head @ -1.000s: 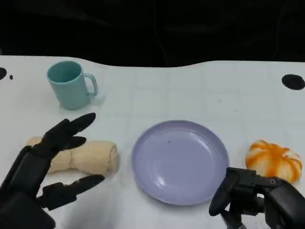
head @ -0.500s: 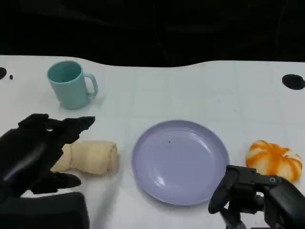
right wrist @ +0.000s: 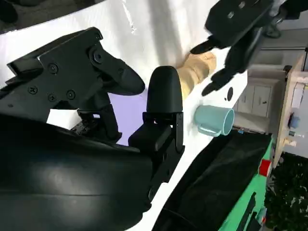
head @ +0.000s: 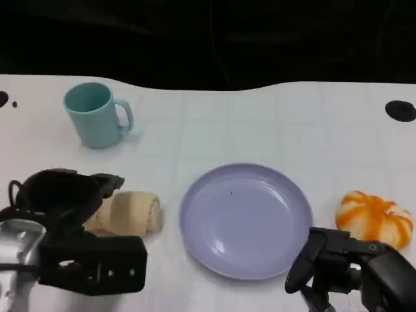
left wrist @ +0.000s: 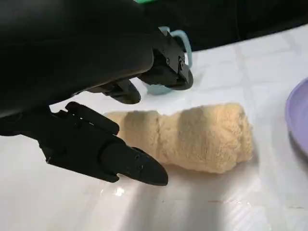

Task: Grasp the towel on the left side of the plate with the left hand and place it into the plate.

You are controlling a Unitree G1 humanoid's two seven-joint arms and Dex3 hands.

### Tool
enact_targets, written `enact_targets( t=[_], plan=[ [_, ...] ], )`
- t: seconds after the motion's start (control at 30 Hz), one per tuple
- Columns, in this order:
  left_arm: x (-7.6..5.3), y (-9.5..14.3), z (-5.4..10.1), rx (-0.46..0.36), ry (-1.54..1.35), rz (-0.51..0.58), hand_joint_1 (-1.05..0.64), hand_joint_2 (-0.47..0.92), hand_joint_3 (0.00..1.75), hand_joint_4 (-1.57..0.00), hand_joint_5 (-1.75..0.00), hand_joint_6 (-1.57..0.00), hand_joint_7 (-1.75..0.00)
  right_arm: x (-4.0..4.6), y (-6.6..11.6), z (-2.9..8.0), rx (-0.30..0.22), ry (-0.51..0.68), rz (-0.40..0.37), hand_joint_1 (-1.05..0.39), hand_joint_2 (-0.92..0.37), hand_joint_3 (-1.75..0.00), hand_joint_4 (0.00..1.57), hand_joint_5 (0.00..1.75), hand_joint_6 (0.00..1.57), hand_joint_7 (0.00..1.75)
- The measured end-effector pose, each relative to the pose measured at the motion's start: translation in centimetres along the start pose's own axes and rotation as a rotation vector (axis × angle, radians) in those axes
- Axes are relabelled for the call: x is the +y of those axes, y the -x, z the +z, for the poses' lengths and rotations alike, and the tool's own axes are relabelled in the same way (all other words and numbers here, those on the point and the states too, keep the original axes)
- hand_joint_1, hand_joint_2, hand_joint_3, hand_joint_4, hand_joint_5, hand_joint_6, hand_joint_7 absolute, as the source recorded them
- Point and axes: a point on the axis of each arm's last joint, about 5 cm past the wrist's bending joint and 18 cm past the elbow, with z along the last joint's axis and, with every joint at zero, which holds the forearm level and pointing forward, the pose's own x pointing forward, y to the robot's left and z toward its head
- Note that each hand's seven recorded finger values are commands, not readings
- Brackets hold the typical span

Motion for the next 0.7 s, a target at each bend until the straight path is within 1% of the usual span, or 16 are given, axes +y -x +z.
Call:
enact_targets(
  t=[0.1,0.2,0.3,0.33,0.37,0.4,0.43,0.47,0.5,0.53,0.57,0.6,0.67,0.7],
  plan=[
    [-0.5,-1.2,0.4,0.013,0.001,-0.025,-0.51,0.85,0.01,-0.41,-0.16,-0.38,0.00,0.01,0.0,0.0,-0.001,0.000,-0.001,-0.13,-0.56,-1.06,0.79,1.66,0.72,1.31],
    [-0.8,-2.3,0.8,0.025,-0.001,-0.050,-0.50,0.86,0.01,-0.45,-0.16,-0.40,-0.01,0.02,0.1,0.1,-0.003,0.000,0.000,-0.13,-0.56,-1.07,0.78,1.66,0.72,1.32],
    [-1.4,-3.4,1.0,0.031,-0.002,-0.064,-0.45,0.91,0.02,-0.52,-0.16,-0.46,-0.03,0.04,0.1,0.2,-0.010,0.002,0.001,-0.15,-0.56,-1.06,0.78,1.67,0.71,1.32],
    [-1.5,-3.7,1.1,0.028,-0.003,-0.063,-0.42,0.91,0.04,-0.58,-0.17,-0.51,-0.04,0.04,0.1,0.3,-0.011,0.003,0.001,-0.15,-0.56,-1.06,0.78,1.67,0.71,1.32],
    [-1.6,-4.0,1.1,0.027,-0.002,-0.063,-0.36,0.92,0.07,-0.71,-0.25,-0.64,-0.07,0.05,0.2,0.3,-0.013,0.003,0.001,-0.15,-0.57,-1.05,0.77,1.66,0.71,1.32],
    [-1.7,-4.2,1.1,0.027,-0.002,-0.061,-0.32,0.92,0.10,-0.77,-0.28,-0.74,-0.09,0.06,0.2,0.3,-0.015,0.003,0.001,-0.15,-0.57,-1.05,0.77,1.66,0.71,1.32],
    [-1.9,-4.4,1.1,0.022,-0.002,-0.056,-0.29,0.92,0.12,-0.90,-0.36,-0.91,-0.16,0.07,0.2,0.3,-0.015,0.003,0.001,-0.15,-0.57,-1.05,0.77,1.66,0.71,1.32],
    [-2.0,-4.5,1.0,0.016,0.004,-0.046,-0.28,0.92,0.14,-0.91,-0.61,-1.00,-0.20,0.08,0.2,0.3,-0.015,0.003,0.002,-0.15,-0.57,-1.04,0.78,1.66,0.71,1.32],
    [-2.3,-4.5,0.9,0.007,0.015,-0.031,-0.29,0.92,0.14,-0.88,-0.83,-1.04,-0.23,0.08,0.2,0.3,-0.015,0.003,0.002,-0.15,-0.57,-1.04,0.78,1.66,0.71,1.32],
    [-2.5,-4.5,0.8,-0.008,0.027,-0.013,-0.30,0.92,0.10,-0.85,-1.05,-1.06,-0.30,0.09,0.2,0.3,-0.014,0.003,0.001,-0.15,-0.57,-1.04,0.78,1.66,0.71,1.32],
    [-2.7,-4.5,0.8,-0.018,0.032,0.003,-0.31,0.92,0.07,-0.81,-1.34,-1.01,-0.48,0.09,0.2,0.3,-0.014,0.002,0.001,-0.15,-0.57,-1.04,0.79,1.67,0.71,1.32],
    [-2.8,-4.4,0.8,-0.027,0.046,0.019,-0.31,0.92,0.07,-0.78,-1.49,-0.94,-0.65,0.09,0.2,0.3,-0.015,0.002,0.001,-0.15,-0.57,-1.04,0.79,1.67,0.72,1.32],
    [-3.1,-4.3,0.8,-0.043,0.068,0.040,-0.29,0.92,0.09,-0.73,-1.69,-0.83,-0.94,0.12,0.2,0.3,-0.015,0.001,0.001,-0.16,-0.56,-1.05,0.79,1.68,0.72,1.32],
    [-3.2,-4.3,0.8,-0.047,0.072,0.045,-0.28,0.92,0.10,-0.72,-1.72,-0.79,-0.97,0.14,0.2,0.3,-0.016,0.001,0.002,-0.16,-0.56,-1.05,0.78,1.68,0.72,1.32]
  ],
)
